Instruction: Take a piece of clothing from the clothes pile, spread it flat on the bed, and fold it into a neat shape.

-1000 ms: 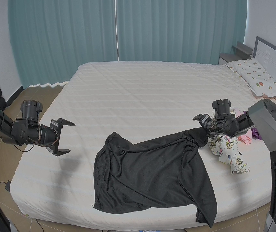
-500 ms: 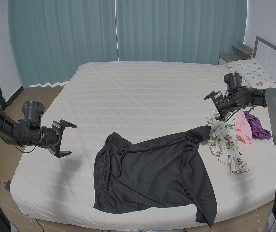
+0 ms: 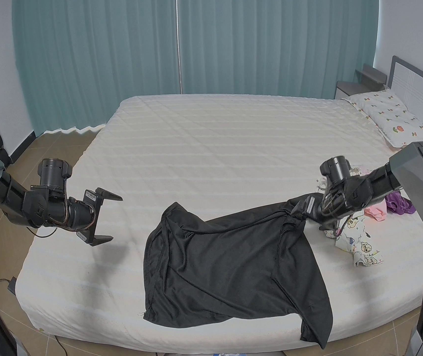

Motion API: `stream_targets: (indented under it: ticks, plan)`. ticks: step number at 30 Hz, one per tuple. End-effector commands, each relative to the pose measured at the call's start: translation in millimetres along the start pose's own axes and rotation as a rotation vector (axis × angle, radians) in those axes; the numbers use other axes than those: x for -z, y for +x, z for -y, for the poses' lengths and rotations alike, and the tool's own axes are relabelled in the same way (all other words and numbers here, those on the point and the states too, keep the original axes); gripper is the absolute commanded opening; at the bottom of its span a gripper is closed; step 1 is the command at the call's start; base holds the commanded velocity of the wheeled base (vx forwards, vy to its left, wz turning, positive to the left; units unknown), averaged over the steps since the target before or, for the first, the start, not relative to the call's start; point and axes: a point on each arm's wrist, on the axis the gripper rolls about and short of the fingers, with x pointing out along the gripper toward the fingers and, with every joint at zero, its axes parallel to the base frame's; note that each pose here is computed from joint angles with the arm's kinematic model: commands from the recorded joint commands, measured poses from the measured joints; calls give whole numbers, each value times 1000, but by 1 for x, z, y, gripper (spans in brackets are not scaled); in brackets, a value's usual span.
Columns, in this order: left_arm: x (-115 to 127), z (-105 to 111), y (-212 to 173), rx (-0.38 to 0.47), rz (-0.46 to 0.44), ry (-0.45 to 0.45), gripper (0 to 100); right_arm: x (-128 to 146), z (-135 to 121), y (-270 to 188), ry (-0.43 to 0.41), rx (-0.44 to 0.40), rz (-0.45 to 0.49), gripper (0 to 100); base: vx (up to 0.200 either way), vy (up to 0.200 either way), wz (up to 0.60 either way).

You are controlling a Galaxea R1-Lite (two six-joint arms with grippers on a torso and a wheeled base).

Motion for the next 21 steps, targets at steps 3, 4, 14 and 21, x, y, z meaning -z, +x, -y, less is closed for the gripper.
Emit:
stream_targets:
  ticks: [3,4,14,21]
  plan:
    - [7,-7,2,-25,-17,40,100,62,-25,-10,-221,-1,-83,100,0,0,0]
    - [7,-7,2,-25,-18,41,100,66,-26,-9,-246,4,-84,100,0,0,0]
    - [9,-6,5,-28,-23,46,100,77,-28,11,-287,47,-97,100,0,0,0]
    - [9,-6,6,-28,-23,46,100,89,-41,25,-336,71,-95,100,0,0,0]
